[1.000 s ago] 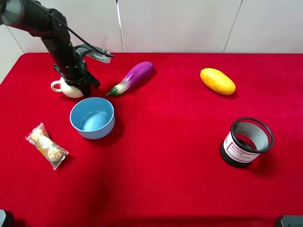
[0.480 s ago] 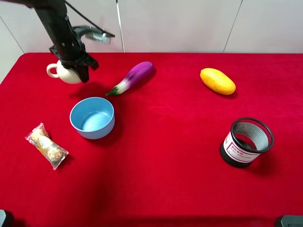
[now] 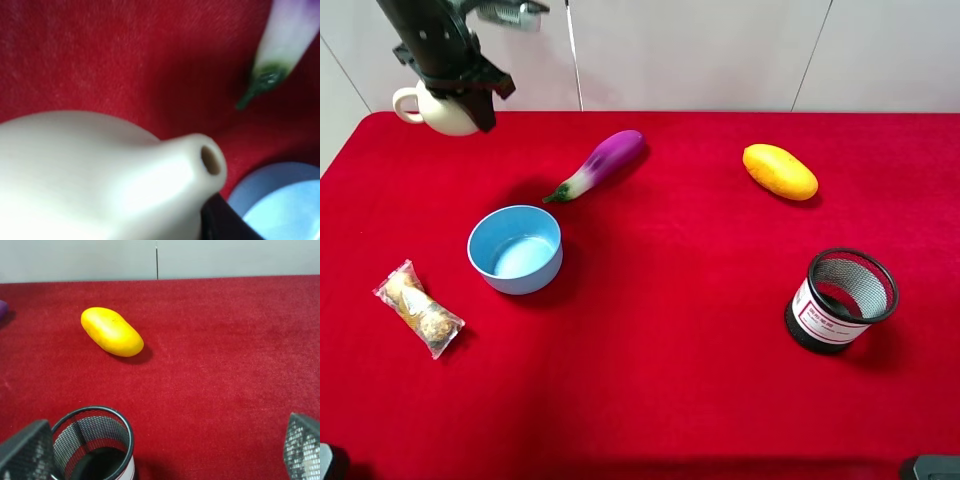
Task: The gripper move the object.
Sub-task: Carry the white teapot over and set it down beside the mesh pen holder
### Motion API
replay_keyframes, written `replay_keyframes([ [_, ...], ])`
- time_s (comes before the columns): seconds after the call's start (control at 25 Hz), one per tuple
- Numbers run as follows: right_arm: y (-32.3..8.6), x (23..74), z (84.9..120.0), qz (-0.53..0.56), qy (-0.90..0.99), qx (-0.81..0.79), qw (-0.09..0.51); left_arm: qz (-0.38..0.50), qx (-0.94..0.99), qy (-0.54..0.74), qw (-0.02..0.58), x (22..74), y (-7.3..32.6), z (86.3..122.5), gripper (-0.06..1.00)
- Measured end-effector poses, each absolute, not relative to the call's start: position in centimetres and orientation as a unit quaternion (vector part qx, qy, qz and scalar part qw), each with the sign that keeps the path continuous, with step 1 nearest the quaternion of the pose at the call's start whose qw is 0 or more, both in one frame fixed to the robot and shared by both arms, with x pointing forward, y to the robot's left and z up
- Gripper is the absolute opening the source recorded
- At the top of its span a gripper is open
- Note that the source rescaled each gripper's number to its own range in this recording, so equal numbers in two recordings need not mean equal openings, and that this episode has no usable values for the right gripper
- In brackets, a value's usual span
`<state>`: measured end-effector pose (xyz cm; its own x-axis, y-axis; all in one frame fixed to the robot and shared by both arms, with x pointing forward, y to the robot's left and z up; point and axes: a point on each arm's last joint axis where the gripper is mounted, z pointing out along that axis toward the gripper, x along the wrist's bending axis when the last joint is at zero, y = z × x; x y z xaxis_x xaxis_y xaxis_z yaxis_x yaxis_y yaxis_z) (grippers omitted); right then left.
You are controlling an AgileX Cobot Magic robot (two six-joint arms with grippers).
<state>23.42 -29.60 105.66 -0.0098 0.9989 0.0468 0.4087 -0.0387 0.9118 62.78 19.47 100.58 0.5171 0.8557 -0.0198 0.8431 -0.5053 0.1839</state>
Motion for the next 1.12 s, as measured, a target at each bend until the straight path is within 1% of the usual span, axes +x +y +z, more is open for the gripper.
replay_keyframes([
  [0.04, -29.6, 23.4, 105.7, 0.4, 0.587, 0.599, 0.369, 0.037, 0.867, 0.49, 0.085, 62.8, 19.5, 100.6, 0.0],
  [0.12, -29.6, 23.4, 105.7, 0.4, 0.587, 0.599, 0.369, 0.044, 0.869, 0.483, 0.095, 62.2, 18.7, 101.8, 0.0],
  [0.32, -29.6, 23.4, 105.7, 0.4, 0.587, 0.599, 0.369, 0.052, 0.883, 0.452, 0.111, 60.5, 15.7, 103.6, 0.0],
  [0.72, -29.6, 23.4, 105.7, 0.4, 0.587, 0.599, 0.369, 0.033, 0.927, 0.359, 0.107, 56.4, 8.5, 103.6, 0.0],
  [1.12, -29.6, 23.4, 105.7, 0.4, 0.587, 0.599, 0.369, 0.022, 0.957, 0.269, 0.109, 51.7, 2.7, 103.6, 0.0],
])
